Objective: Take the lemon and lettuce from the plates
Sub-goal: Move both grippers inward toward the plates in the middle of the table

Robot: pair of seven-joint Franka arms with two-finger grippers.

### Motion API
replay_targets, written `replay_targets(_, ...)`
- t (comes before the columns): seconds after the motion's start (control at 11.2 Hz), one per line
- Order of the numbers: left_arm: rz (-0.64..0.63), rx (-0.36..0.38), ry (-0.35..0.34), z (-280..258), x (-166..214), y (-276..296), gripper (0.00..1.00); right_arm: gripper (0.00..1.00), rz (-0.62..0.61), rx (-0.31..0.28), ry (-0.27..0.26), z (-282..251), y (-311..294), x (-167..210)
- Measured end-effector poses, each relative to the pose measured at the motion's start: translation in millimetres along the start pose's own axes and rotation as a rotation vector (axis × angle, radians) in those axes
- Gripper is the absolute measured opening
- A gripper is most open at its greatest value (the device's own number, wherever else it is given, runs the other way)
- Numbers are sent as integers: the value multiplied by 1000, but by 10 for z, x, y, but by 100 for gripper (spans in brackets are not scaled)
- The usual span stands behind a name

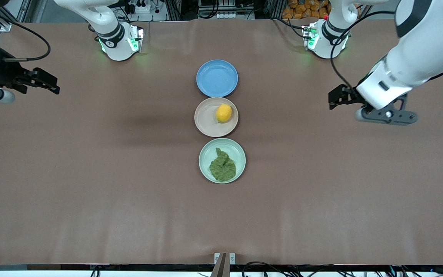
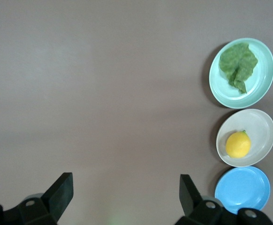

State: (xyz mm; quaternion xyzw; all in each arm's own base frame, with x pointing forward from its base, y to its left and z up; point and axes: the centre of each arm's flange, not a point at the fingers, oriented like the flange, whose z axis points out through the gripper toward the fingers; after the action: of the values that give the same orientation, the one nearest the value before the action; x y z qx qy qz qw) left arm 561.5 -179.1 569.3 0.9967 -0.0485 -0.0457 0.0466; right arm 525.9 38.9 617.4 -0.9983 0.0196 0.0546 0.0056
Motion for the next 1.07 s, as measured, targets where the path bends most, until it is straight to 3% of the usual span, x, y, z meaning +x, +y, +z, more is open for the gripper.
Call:
replay_targets(0.54, 64, 2, -140, 1140, 342, 484, 100, 100, 10, -23, -47, 440, -578, 61)
replay_targets(1.07, 42, 15, -158, 1486, 505, 407, 100, 100, 53, -28, -37, 642, -788, 63)
